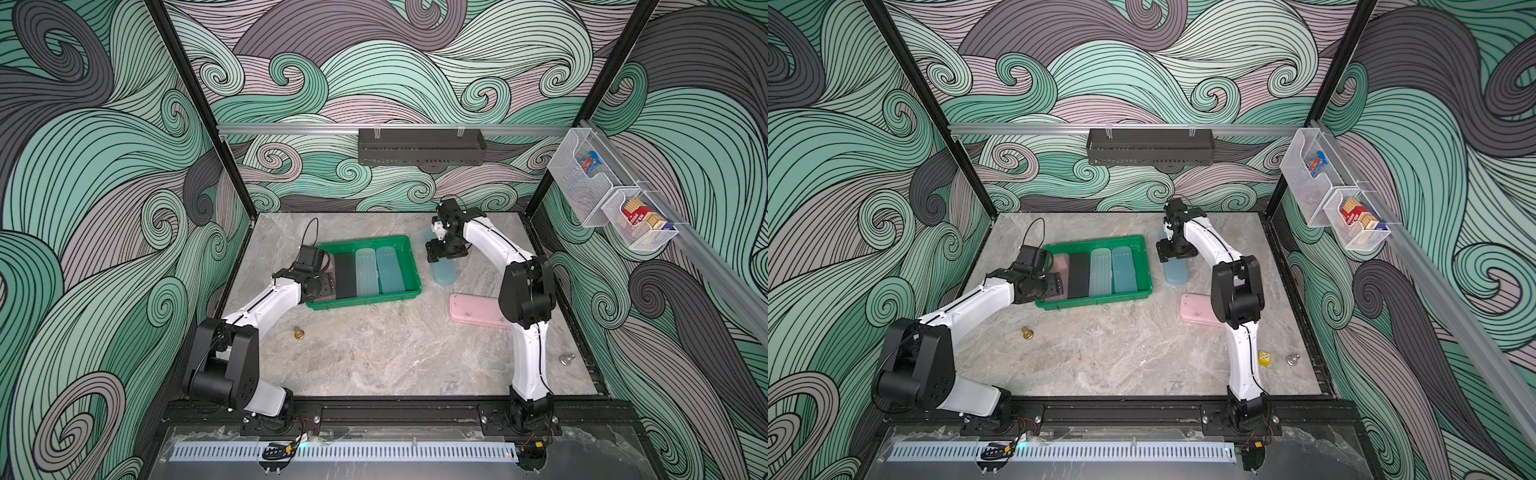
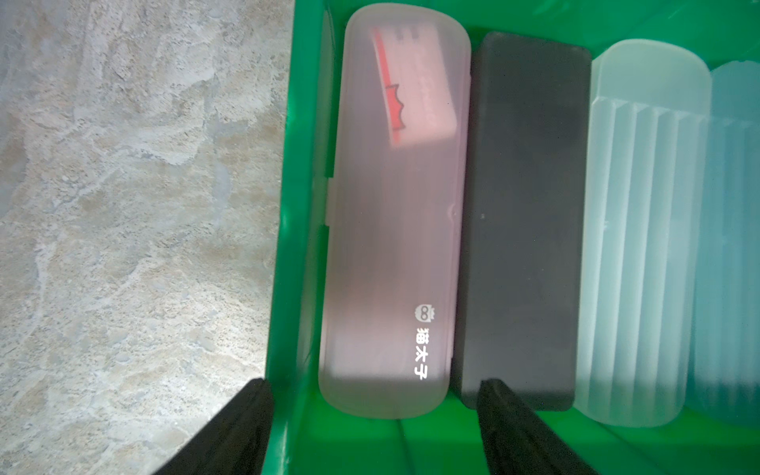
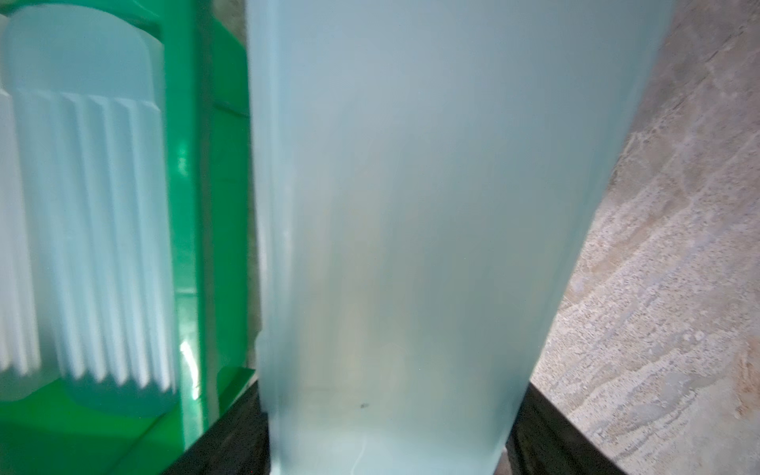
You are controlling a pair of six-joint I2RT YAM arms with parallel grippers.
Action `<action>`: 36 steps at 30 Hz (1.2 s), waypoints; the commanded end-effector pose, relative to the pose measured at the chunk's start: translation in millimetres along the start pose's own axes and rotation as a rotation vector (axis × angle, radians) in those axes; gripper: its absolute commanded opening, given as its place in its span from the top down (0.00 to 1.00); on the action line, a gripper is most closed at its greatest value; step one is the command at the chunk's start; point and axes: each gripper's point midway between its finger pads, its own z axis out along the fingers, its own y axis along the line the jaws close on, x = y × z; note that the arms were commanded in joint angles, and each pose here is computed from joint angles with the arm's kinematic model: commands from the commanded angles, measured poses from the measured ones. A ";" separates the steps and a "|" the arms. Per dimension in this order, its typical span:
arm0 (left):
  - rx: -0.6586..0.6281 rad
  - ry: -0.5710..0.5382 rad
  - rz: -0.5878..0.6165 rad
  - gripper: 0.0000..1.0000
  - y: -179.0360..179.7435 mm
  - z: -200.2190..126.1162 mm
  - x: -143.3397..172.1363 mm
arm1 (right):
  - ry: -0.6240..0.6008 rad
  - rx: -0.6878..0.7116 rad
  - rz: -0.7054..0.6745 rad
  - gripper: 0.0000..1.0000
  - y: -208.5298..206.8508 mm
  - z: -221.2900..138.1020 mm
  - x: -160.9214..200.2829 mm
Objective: Put the pencil case into the storage box
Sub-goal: Pick up the pencil case from the center of the board, then place the pencil case at the storage box.
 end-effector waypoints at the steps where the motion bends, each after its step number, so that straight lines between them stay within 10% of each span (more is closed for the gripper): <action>1: -0.002 -0.016 -0.005 0.18 -0.3 -7.8 -2.0 | -0.079 -0.041 -0.007 0.30 23.4 -38.0 -6.5; 18: 0.001 -0.027 -0.030 0.18 1.8 -17.7 -1.3 | -0.100 -0.147 -0.090 0.30 161.4 -19.5 -20.6; 36: -0.006 -0.023 -0.029 0.18 4.1 -15.4 2.6 | -0.037 -0.094 -0.112 0.30 177.4 27.4 -14.1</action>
